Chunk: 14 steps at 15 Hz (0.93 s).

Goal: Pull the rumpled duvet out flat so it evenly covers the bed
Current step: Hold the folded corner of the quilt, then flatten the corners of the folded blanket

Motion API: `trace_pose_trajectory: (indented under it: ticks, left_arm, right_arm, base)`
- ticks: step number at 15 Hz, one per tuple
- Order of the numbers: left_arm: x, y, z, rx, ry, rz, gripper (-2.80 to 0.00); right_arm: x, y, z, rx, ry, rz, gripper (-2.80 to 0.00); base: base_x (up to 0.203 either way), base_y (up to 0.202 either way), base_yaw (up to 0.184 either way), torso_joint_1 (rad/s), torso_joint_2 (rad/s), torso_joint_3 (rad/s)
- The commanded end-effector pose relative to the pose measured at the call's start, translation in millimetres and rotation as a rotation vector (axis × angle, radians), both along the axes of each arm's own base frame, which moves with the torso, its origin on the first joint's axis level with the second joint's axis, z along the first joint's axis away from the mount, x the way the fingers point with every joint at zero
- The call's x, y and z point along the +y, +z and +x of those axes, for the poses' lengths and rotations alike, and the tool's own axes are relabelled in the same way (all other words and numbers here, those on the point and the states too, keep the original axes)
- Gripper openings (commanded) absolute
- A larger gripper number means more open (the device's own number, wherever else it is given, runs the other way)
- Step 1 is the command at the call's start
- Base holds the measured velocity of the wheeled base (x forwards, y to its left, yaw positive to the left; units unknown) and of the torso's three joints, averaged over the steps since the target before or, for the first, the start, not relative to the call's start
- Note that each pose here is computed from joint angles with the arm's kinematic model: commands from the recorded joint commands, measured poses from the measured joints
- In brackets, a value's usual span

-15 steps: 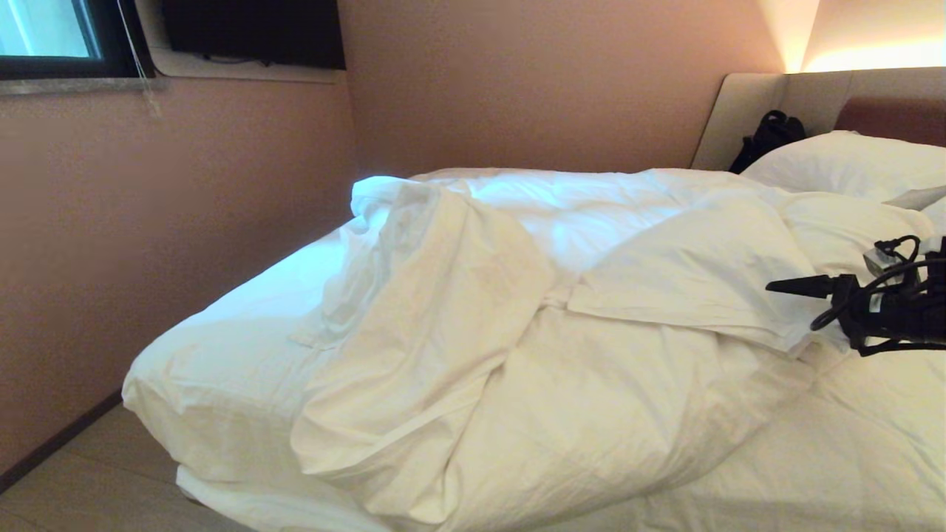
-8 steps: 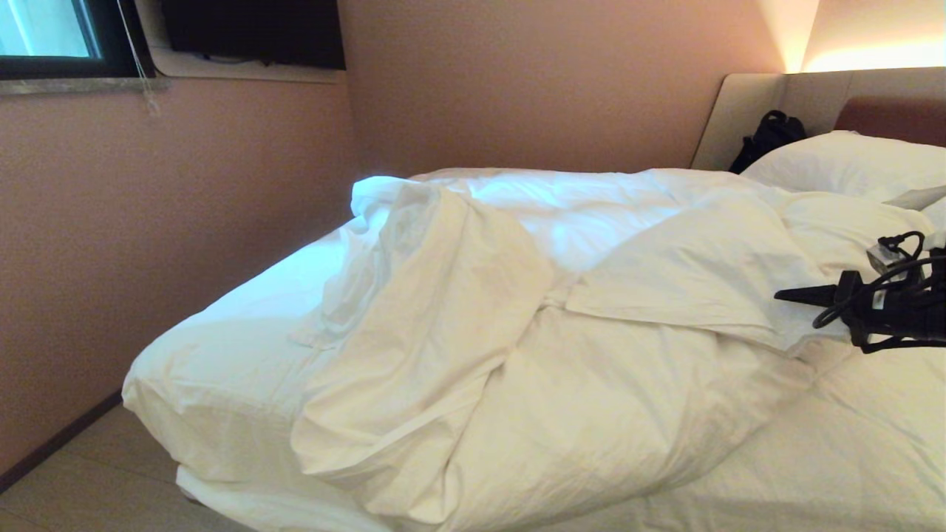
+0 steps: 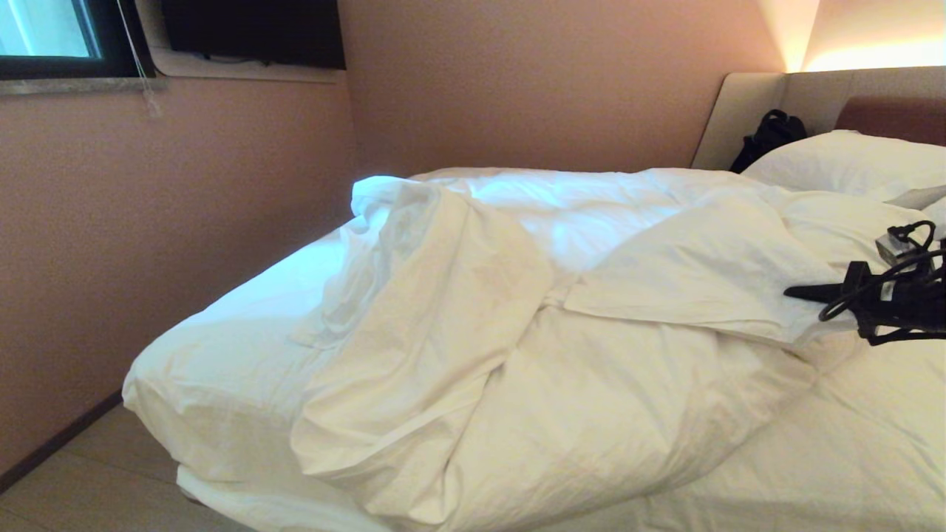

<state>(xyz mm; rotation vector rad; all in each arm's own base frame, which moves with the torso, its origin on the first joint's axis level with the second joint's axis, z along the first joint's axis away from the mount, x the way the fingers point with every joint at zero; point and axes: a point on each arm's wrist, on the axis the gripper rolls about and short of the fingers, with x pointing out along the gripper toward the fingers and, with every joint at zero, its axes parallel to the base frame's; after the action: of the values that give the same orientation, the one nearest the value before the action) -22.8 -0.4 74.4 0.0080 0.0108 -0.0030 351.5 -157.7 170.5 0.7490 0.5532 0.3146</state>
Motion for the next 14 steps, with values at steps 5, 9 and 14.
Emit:
trace_pose_trajectory:
  ticks: [5,9,14]
  left_arm:
    - [0.0,0.0,0.0,0.0,0.0,0.0,-2.8]
    - [0.0,0.0,0.0,0.0,0.0,0.0,-2.8]
    - [0.0,0.0,0.0,0.0,0.0,0.0,-2.8]
  right_arm:
    - [-19.3,74.1,-54.6,-0.161,-0.132,-0.065,-2.8]
    - [-30.5,118.2,-104.0,-0.267,-0.254,-0.145,-2.8]
    - [-22.7,142.3,-131.7,-0.328,-0.296,-0.196,-2.8]
  base:
    - [0.0,0.0,0.0,0.0,0.0,0.0]
    - [0.0,0.0,0.0,0.0,0.0,0.0]
    - [0.0,0.0,0.0,0.0,0.0,0.0]
